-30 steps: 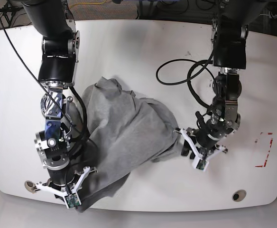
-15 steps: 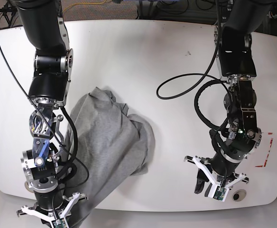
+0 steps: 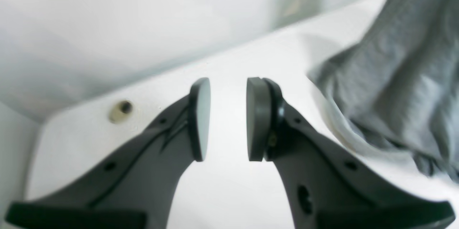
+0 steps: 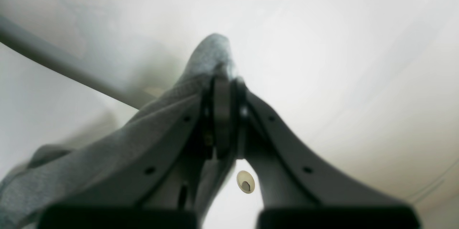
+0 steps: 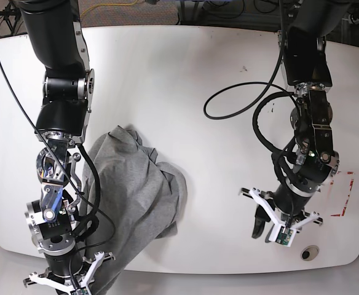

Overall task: Fold the T-shirt properly
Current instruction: 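Pull the right gripper back with the shirt, releasing the left gripper, then move the left gripper to the shirt's middle and grasp the fabric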

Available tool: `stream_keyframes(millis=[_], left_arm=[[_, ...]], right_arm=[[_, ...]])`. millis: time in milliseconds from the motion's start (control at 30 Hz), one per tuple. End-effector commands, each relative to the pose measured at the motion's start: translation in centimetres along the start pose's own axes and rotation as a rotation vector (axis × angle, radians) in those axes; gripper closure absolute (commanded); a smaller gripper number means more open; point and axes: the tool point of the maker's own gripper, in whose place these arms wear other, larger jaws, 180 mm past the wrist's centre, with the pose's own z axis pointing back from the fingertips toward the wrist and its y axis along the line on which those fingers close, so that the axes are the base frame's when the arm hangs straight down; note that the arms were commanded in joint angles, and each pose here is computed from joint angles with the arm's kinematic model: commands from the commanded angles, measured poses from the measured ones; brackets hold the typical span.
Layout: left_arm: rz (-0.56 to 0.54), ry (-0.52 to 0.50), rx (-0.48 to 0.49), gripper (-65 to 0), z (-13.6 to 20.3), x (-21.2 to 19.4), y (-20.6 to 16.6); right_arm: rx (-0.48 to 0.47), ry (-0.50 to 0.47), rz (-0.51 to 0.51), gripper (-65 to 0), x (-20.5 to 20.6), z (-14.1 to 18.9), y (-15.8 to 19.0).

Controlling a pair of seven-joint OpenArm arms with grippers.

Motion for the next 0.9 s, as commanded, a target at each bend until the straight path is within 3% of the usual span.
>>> stream_keyframes(millis=[0,133,200,367,467,667,867], left_arm=[[0.055,-0.014,-0.043,-16.0,-0.5,-0.2,-1.5],[0.140,0.049,-0.105,-16.8,-1.4,-3.1,-3.6],[0.194,0.090,-0.144,-20.7,-1.9,-4.9,-4.8],[0.321,0.182,-0.223,-37.9,-3.0,-8.7,-7.8],[0.381,0.220,-0.257,-43.8,-3.6,-10.1,-9.4],[0.494,0.292,-0.312,-44.6,-4.7,-13.0,-12.5],[0.571,0.296,-0.327,-44.7,-5.9,-14.5,-14.7]], right_arm=[[-0.042,-0.072,0.000,0.0,2.6,0.3,-1.7],[-0.032,-0.057,0.000,0.0,1.8,0.3,-1.2],[-0.029,-0.053,0.000,0.0,1.6,0.3,-1.1],[-0.027,-0.049,-0.001,0.0,1.3,0.3,-0.9],[-0.020,-0.039,0.000,0.0,0.7,0.4,-0.6],[-0.017,-0.038,0.001,0.0,0.6,0.5,-0.4],[-0.018,-0.044,0.004,0.0,0.6,0.8,-0.3]])
